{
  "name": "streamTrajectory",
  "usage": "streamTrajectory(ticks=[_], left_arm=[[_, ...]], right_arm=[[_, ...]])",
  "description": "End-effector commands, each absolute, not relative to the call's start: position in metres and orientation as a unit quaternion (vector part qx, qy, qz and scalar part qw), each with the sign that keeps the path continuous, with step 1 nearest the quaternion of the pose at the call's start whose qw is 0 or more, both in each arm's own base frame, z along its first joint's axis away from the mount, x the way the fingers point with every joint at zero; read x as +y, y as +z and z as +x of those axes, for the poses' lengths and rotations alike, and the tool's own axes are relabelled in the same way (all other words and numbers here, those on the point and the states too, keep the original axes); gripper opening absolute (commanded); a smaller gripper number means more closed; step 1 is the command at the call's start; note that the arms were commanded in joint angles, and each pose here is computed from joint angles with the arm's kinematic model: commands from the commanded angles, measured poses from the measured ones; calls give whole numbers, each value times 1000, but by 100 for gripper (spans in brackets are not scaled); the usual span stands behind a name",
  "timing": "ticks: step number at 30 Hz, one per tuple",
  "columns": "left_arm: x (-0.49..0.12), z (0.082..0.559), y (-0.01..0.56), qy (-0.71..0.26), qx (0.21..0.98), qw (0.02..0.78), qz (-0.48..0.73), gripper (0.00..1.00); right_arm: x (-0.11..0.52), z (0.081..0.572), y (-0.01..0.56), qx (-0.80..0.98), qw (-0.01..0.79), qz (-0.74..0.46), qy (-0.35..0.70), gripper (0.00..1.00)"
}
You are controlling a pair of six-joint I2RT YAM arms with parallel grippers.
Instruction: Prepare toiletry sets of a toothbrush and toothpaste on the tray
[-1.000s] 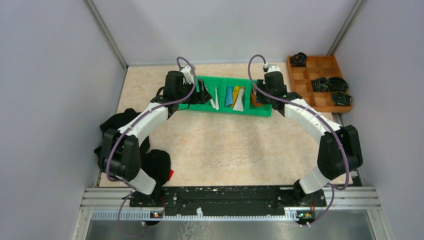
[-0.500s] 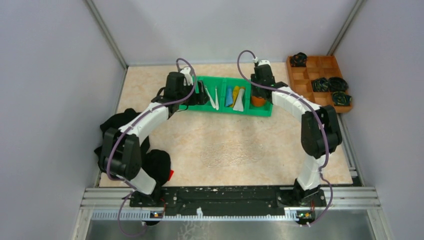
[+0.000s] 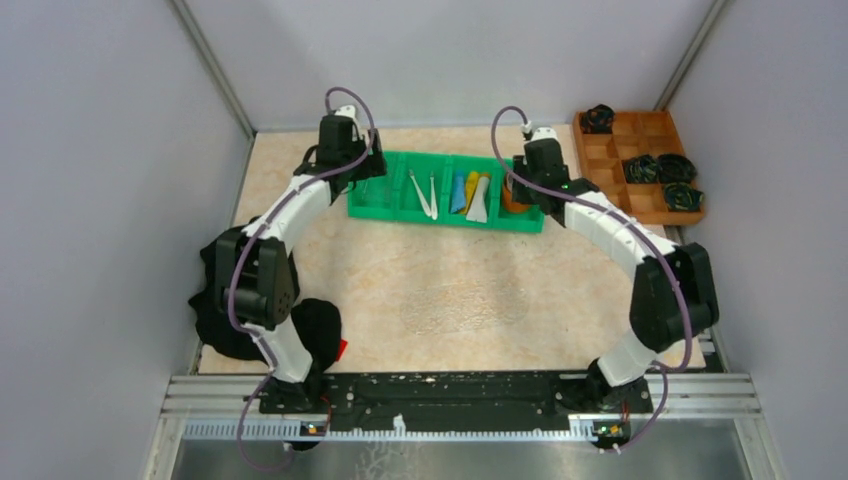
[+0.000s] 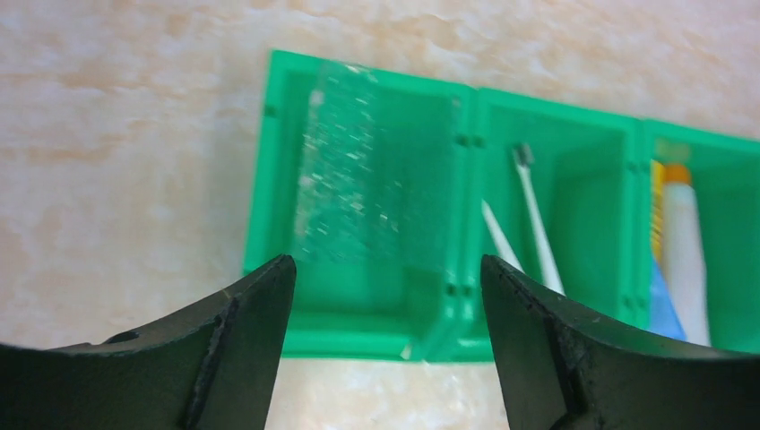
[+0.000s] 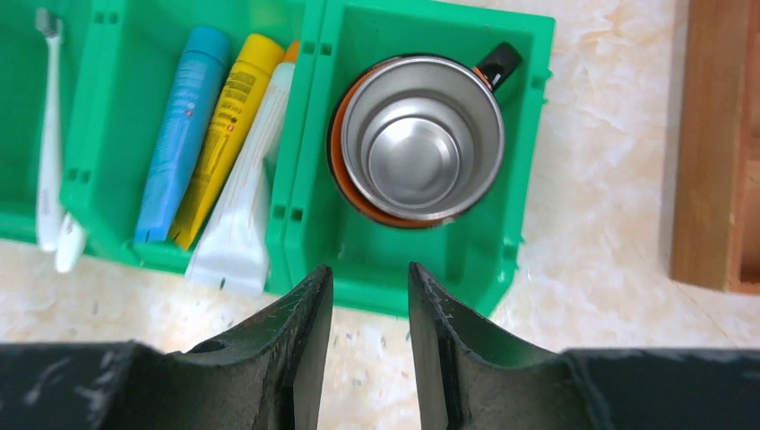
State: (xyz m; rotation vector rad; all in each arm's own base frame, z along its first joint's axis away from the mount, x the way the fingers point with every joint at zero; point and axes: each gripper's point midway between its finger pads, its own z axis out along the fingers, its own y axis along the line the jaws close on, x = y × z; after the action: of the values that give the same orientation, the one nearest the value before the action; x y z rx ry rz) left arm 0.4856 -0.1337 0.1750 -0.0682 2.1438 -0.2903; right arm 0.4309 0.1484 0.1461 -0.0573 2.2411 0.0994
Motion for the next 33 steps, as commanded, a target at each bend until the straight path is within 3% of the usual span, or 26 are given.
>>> streamTrajectory(ticks=[1,5,13,14,17,18,20,25,33], left_arm=[[-96,512,155,-48,886,459,-55,79],[-99,531,137,-46,893,446,-35,72],[-119,539,111,-68,900,431,6,73],[-120,539,108,-68,901,429,7,69],[-121,540,108,-69,901,428,9,24],[-122,540,109,-70,901,428,8,14],[-124,541,111,-72,901,427,9,2],[-121,539,140,-59,897,439,4,0],[-112,520,287,-68,837,543,1,0]], right_arm=[[150,408,190,877,475,-12,77,37],[145,390,200,873,480,-11,86,37],[141,374,207,869,486,-15,95,37],[141,373,207,869,485,-14,96,37],[141,369,201,871,481,-13,100,37],[142,367,198,872,478,-14,102,37],[141,364,194,873,476,-12,105,37],[142,358,191,874,472,-10,114,37],[142,351,198,870,478,-6,125,37]])
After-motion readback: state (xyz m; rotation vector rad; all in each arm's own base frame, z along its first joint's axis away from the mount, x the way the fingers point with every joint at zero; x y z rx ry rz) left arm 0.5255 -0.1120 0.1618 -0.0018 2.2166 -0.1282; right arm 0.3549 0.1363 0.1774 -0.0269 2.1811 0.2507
